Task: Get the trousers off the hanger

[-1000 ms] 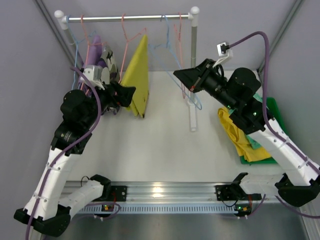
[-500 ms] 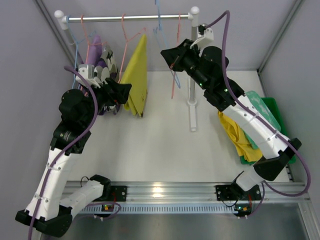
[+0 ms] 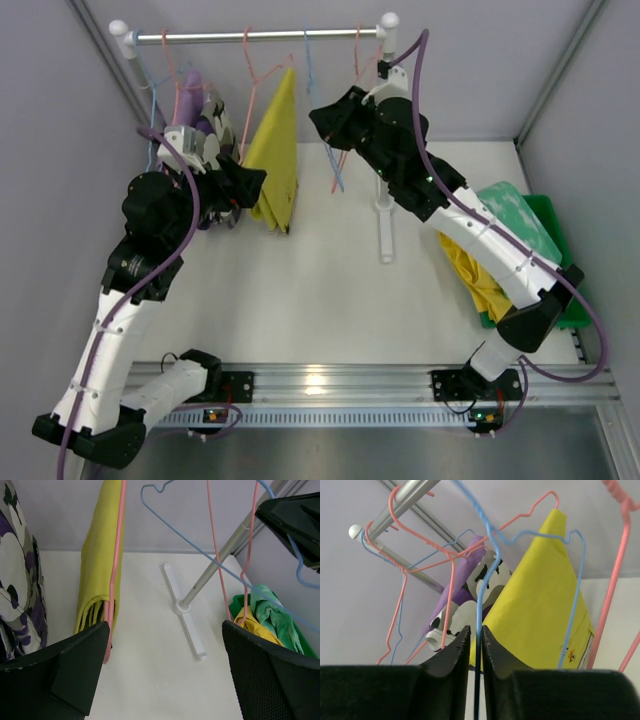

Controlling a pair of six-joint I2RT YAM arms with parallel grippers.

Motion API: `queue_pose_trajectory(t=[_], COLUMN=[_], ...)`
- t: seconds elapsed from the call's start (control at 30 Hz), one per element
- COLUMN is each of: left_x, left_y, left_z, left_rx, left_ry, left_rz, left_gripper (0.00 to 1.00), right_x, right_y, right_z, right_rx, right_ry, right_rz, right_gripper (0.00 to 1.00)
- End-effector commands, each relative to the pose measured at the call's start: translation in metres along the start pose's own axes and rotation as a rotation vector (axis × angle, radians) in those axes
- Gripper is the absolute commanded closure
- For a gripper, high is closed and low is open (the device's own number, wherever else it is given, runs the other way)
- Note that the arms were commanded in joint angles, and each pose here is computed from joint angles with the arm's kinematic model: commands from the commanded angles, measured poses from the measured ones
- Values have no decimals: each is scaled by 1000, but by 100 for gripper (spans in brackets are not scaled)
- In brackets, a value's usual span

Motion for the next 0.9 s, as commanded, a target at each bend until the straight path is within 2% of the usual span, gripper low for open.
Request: queue_pose_trajectory(t=[0.0,0.03,0.1,0.13,0.3,0.37,0.4,0.43,0.53,0.63,0.8,0.87], left_x=[21,24,26,30,35,33,45,46,58,62,71,69], left_y=[-7,-7,-8,-8,-8,3,1,3,11,27,49,69], left_z=[-11,-12,-11,-14,-24,-20,-25,-18,-17,-17,-15,-2], left_rx=[-19,-19,-12,-16,-60,-33,-27,14,42,57,72,114], left_ry=[24,25,43,51,155,189,215,229,273,292,285,262], left_rz=[-52,-60,-64,-69,-35,9,-9,1,-5,17,-7,18], left_gripper=[1,1,1,1,1,1,2,3,3,4,5,6], right_x=[-9,-11,-16,-16,-23,-25,-23,-22,-14,6,12,21], right_y=[-7,-7,-9,-12,-18,-23,-25,-28,-42,-66,-94,-111], right_z=[9,11,13,15,13,14,14,15,17,26,22,18], right_rx=[33,42,66,74,87,103,110,120,157,229,273,275], right_ry=[20,21,20,19,9,3,-2,-17,-52,-102,-202,-264], right_rz=[22,24,34,36,51,60,53,48,23,-33,-82,-112], right_gripper=[83,76,71,62,46,32,26,15,1,1,0,1])
Point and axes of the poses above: each gripper's point midway between its finger pads, its own y axis out along the fingers, its own z axis along the line the jaws close on, x = y × z, the point moved 1 cm from there along -y, back along the fingers, and after that the axes turned 14 degrees about -y, right-handed, at the moved point
